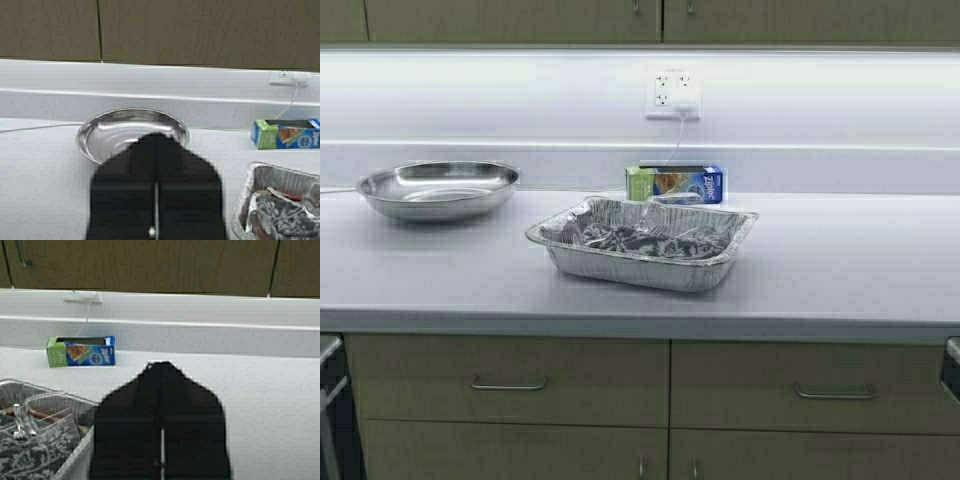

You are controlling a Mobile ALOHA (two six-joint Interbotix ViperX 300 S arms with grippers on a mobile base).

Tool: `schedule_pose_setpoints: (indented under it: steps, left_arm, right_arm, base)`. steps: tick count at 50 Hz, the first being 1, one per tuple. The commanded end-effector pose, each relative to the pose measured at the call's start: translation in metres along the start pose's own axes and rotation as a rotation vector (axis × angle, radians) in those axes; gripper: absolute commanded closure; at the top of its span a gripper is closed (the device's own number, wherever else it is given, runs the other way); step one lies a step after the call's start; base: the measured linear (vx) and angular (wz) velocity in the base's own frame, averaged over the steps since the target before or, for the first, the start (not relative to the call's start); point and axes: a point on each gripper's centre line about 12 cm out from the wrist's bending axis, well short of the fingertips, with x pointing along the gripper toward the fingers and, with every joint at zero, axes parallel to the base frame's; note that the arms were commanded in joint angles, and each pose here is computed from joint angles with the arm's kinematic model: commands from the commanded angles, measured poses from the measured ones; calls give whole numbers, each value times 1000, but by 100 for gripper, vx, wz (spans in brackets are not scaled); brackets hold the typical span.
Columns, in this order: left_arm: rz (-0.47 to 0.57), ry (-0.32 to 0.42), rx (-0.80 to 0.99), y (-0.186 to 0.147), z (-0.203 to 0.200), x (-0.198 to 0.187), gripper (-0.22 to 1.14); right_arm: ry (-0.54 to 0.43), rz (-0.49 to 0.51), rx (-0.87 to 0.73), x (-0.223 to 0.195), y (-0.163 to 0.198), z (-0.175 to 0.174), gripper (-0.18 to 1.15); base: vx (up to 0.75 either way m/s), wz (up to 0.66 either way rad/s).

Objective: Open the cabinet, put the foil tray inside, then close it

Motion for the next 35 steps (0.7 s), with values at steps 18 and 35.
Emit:
schedule_pose_setpoints:
  steps: [18, 35]
  left_arm:
    - [-477, 37, 25, -95, -9, -14, -7]
    - [-583, 10, -71, -168, -13, 50, -10]
  right_arm:
    - [-31, 413, 28, 2, 91, 14, -4]
    - [-92, 448, 106, 69, 137, 37, -6]
  base:
    - [27, 3]
    - [15, -4]
